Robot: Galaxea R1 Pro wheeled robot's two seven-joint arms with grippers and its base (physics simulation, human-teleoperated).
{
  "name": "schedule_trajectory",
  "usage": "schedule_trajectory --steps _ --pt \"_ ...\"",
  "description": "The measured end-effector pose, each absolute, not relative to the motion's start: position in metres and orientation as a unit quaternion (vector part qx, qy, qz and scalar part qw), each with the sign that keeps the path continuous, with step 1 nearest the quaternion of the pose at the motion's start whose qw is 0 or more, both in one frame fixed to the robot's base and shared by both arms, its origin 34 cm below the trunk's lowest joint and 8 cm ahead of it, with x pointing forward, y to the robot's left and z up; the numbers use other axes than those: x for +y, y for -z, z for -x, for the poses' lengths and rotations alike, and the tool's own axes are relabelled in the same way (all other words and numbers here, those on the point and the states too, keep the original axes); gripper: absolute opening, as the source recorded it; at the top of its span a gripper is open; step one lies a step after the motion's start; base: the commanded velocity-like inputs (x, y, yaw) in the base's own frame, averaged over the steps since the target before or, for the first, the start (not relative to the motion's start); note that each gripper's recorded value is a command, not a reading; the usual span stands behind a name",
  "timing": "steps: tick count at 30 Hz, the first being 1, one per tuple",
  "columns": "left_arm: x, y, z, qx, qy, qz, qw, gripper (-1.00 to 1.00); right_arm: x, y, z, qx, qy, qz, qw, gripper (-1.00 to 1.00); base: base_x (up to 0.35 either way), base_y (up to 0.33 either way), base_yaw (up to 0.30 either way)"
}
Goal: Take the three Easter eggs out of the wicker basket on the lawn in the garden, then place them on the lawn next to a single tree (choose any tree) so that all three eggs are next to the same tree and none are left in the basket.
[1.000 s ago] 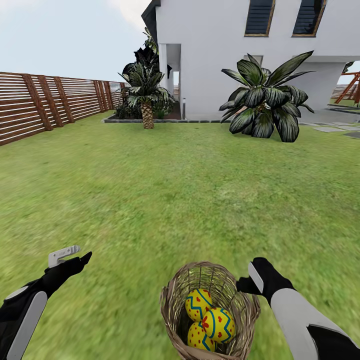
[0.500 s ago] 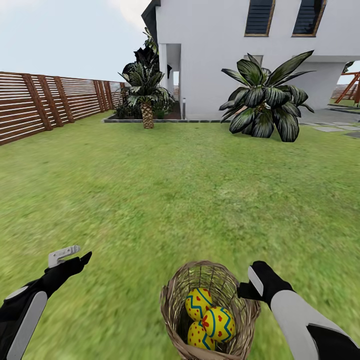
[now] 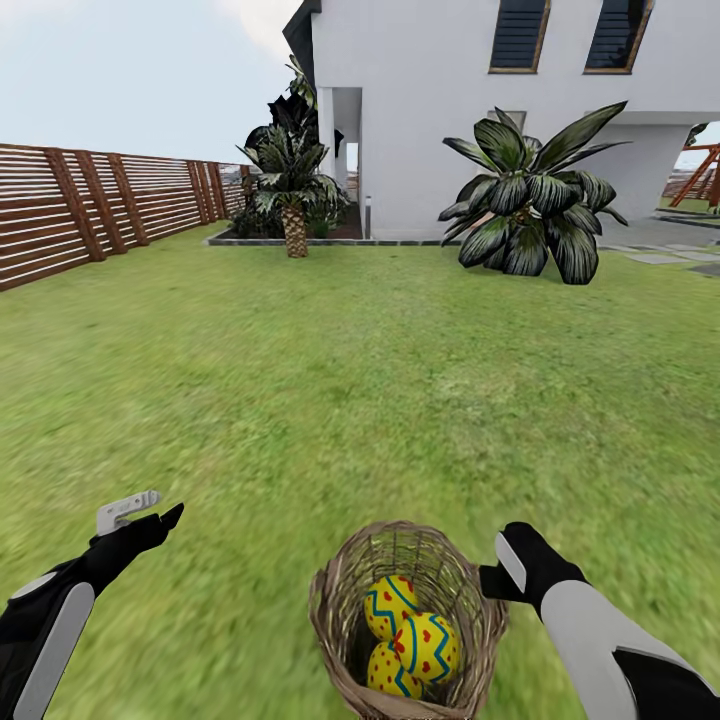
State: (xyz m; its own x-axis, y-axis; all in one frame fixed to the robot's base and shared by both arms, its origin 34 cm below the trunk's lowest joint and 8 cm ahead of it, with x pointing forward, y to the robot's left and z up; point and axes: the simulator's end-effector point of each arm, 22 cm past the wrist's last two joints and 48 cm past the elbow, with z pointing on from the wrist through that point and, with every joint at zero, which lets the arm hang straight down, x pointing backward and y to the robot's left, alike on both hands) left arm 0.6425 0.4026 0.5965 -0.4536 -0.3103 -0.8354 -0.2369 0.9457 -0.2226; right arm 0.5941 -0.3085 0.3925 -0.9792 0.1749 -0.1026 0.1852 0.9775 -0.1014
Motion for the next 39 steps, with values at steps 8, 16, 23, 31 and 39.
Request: schedule_trajectory --steps 8,16,23,31,39 --pt "0.395 -0.611 -0.647 0.854 0.04 0.153 0.495 1.0 -0.307 -0.41 -0.598 0.993 0.054 -0.09 0.047 -1.0 0.0 0.0 0.0" --pt "0.394 -0.619 -0.65 0.857 0.037 0.152 0.491 1.0 -0.3 -0.43 -0.614 0.992 0.047 -0.089 0.072 -1.0 0.0 0.0 0.0" --pt "0.392 -0.626 -0.651 0.861 0.036 0.151 0.485 1.0 -0.3 -0.445 -0.619 0.992 0.045 -0.092 0.075 -1.0 0.0 0.0 0.0" --pt "0.386 -0.641 -0.656 0.859 0.036 0.144 0.49 1.0 -0.3 -0.461 -0.621 0.992 0.044 -0.093 0.074 -1.0 0.0 0.0 0.0" --pt "0.386 -0.644 -0.656 0.864 0.035 0.146 0.481 1.0 -0.301 -0.476 -0.622 0.992 0.041 -0.097 0.074 -1.0 0.0 0.0 -0.143"
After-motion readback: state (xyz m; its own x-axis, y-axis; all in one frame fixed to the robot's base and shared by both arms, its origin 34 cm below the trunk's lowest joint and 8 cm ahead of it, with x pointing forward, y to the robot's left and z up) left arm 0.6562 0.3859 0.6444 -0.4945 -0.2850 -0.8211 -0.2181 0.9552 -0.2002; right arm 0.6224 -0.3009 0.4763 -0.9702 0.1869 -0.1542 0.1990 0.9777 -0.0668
